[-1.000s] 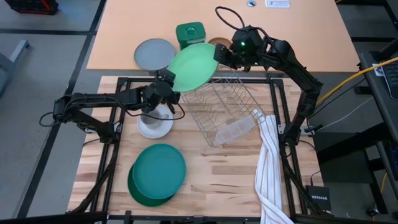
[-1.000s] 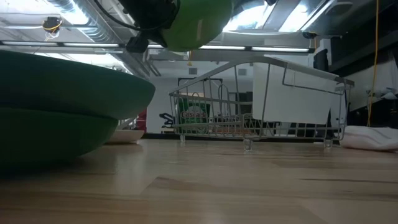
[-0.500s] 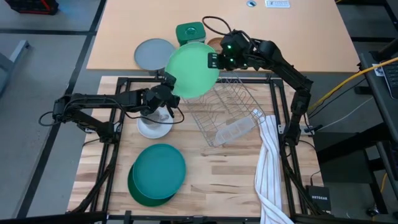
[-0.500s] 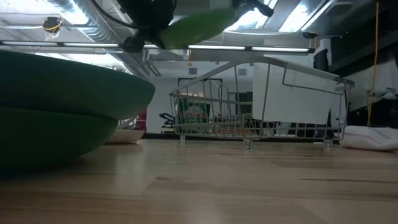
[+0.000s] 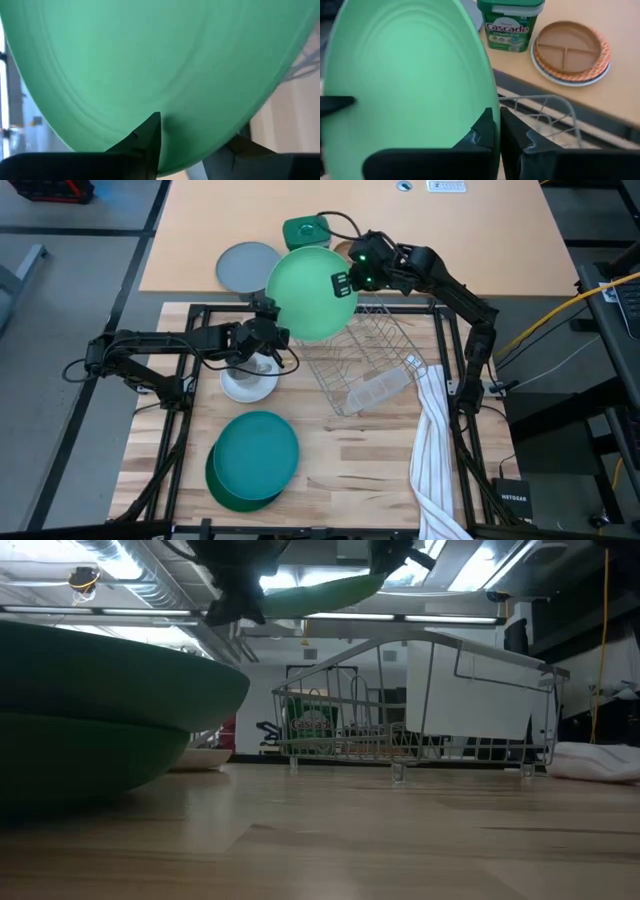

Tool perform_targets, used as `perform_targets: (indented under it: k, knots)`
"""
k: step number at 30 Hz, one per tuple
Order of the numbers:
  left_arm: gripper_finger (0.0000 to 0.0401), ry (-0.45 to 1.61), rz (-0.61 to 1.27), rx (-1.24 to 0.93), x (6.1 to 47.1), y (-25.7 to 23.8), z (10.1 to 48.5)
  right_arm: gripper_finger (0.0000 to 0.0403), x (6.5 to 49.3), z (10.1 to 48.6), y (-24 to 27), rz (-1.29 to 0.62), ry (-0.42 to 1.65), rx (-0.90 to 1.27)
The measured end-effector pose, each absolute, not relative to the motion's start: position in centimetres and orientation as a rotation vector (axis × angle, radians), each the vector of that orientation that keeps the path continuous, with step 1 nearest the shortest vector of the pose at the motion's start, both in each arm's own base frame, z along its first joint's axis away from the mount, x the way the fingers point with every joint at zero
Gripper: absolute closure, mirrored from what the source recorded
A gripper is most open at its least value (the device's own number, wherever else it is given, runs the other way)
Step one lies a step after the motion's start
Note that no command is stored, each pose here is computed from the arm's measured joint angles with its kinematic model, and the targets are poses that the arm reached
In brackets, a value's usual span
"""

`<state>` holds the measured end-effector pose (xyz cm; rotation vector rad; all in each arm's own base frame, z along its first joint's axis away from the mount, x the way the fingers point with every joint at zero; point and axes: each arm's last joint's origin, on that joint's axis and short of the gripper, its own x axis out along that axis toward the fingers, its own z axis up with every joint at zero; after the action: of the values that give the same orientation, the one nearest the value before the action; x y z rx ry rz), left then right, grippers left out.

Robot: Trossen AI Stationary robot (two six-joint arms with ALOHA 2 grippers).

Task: Sort dishes
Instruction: Put the light green plate into the dish rack

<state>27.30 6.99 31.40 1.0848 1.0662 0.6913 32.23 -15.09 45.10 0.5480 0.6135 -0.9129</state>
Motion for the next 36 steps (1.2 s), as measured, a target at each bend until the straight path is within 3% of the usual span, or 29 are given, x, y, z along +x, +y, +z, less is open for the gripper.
perform_targets:
  k: [16, 36]
  knots:
    - [0.0279, 1.009, 0.734, 0.889, 27.1, 5.9, 30.6, 0.0392, 33.4, 44.6, -15.8, -0.910, 0.680, 0.265]
    - [0.0279, 0.980, 0.720, 0.880, 27.2, 4.6, 30.6, 0.0394, 32.9, 44.2, -15.8, -0.910, 0.770, 0.184]
